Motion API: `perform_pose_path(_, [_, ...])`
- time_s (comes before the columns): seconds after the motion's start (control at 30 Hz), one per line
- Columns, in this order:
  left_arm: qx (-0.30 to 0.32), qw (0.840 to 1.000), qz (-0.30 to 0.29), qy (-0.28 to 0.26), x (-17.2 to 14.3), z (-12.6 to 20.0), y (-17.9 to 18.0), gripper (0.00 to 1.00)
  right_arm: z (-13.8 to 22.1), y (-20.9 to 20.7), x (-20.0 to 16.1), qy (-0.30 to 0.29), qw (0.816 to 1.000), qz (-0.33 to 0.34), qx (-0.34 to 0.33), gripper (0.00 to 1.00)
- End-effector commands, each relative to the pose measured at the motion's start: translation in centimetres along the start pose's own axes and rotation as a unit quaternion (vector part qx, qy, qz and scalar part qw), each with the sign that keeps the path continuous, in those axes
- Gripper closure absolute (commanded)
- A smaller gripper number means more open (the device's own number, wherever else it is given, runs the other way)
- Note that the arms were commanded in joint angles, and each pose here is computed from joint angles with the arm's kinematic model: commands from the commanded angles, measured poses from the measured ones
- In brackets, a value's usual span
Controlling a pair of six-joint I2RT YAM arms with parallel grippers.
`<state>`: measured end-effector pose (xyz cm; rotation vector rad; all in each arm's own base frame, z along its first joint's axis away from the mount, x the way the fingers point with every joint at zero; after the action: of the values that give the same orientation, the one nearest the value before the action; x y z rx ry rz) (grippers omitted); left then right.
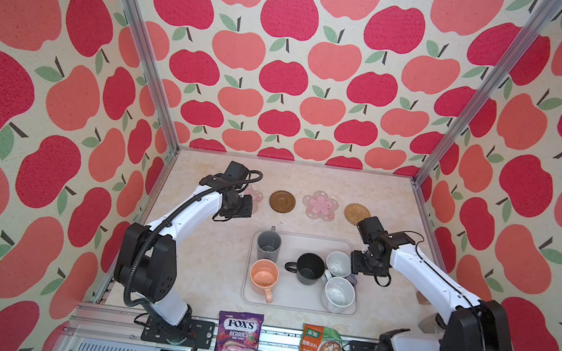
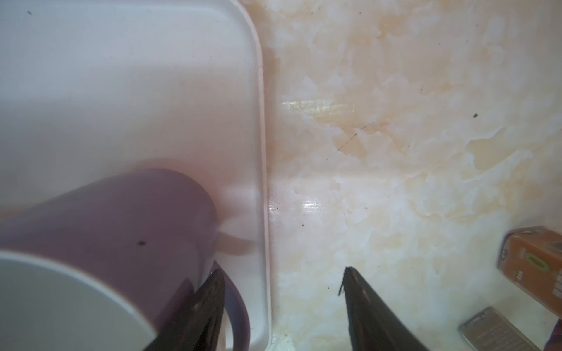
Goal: Place cups on coasters
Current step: Rotate the cup on the tray, then move the cup from the tray.
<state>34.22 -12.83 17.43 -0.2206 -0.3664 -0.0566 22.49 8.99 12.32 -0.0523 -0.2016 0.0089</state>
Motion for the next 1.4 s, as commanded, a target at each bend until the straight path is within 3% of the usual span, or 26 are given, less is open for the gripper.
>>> perform_pose_path(0.0, [0.014,1.000,-0.012,0.007,0.2,0.2,-0.1,0.54,1.6,-0.2,-0.1,0.001,1.000,0.028,-0.009,0.35])
perform_pose_path(0.53, [0.011,0.999,-0.026,0.016,0.6,-0.5,-1.5,0.54,3.3,1.3,-3.5,-0.012,0.995,0.047,0.090,0.35])
perform_pose_path(0.73, [0.004,0.999,-0.036,0.020,0.7,-1.0,-2.3,0.54,3.6,1.9,-4.4,-0.022,0.994,0.055,0.096,0.35])
perform_pose_path(1.13, [0.012,0.999,-0.042,0.029,-0.2,-1.1,-2.0,0.54,1.3,2.5,-4.9,0.036,0.995,0.064,0.066,0.35])
perform_pose_path(1.37, [0.016,0.999,-0.042,0.026,-0.3,-0.9,-1.9,0.54,1.0,2.6,-4.9,0.041,0.995,0.066,0.068,0.36])
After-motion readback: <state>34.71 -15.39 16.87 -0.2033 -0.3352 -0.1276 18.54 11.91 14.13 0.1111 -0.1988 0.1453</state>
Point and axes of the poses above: each gripper's point midway between its finger pads, its own z axis back along the fingers, its own y axis along the line the jaws close on, x = y × z, the point moved 4 cm from there along z, back along the fingers, and after that the axes turned 7 degrees about -z, right-handed, at the moved point
